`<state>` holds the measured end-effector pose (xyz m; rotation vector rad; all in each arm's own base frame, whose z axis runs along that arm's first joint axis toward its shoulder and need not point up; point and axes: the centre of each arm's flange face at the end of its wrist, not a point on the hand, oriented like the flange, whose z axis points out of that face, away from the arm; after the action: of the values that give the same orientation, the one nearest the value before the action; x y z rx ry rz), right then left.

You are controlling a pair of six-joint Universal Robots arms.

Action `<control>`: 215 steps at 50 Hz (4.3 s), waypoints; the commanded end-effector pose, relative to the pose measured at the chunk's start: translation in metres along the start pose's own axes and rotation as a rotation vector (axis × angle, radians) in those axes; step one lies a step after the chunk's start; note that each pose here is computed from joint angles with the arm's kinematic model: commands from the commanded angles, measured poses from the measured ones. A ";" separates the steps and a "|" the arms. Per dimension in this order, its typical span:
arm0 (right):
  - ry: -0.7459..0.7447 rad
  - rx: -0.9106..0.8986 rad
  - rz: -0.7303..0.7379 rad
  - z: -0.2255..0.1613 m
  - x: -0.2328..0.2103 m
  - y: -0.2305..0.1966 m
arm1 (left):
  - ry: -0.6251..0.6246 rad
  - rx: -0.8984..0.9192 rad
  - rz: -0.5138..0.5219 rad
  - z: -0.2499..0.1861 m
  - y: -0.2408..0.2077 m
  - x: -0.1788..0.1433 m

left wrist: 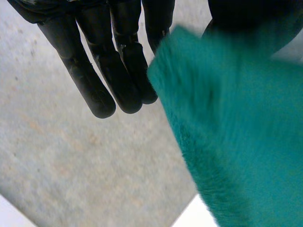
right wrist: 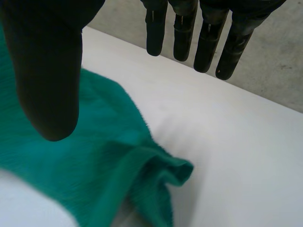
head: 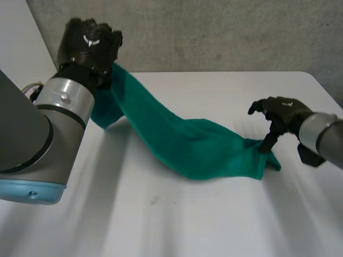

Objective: Fold the towel.

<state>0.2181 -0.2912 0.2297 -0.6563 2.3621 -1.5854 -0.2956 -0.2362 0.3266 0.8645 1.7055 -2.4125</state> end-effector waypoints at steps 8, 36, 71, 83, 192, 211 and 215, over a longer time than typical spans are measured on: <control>-0.090 -0.020 0.145 -0.038 -0.043 0.055 | -0.027 0.120 -0.030 0.004 -0.052 -0.011; 0.009 0.072 -0.003 0.013 -0.059 0.060 | -0.065 0.117 -0.042 0.002 -0.059 -0.015; -0.061 -0.223 -0.438 0.014 0.005 0.005 | 0.226 -0.552 0.147 0.023 0.156 0.014; 0.307 0.770 -0.278 -0.005 0.031 -0.223 | -0.373 0.306 0.216 0.131 -0.037 -0.098; 0.293 -0.082 -0.372 0.095 0.052 0.015 | 0.195 -0.143 0.398 0.089 0.200 0.064; 0.111 -0.120 -0.325 0.021 0.020 0.006 | 0.212 -0.171 0.390 0.061 0.185 0.056; 0.051 -0.216 -0.305 0.013 0.012 0.025 | 0.214 -0.174 0.389 0.060 0.185 0.056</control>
<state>0.2085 -0.3260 0.2204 -1.0326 2.5308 -1.7334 -0.3018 -0.3489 0.1584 1.3164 1.5859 -1.9596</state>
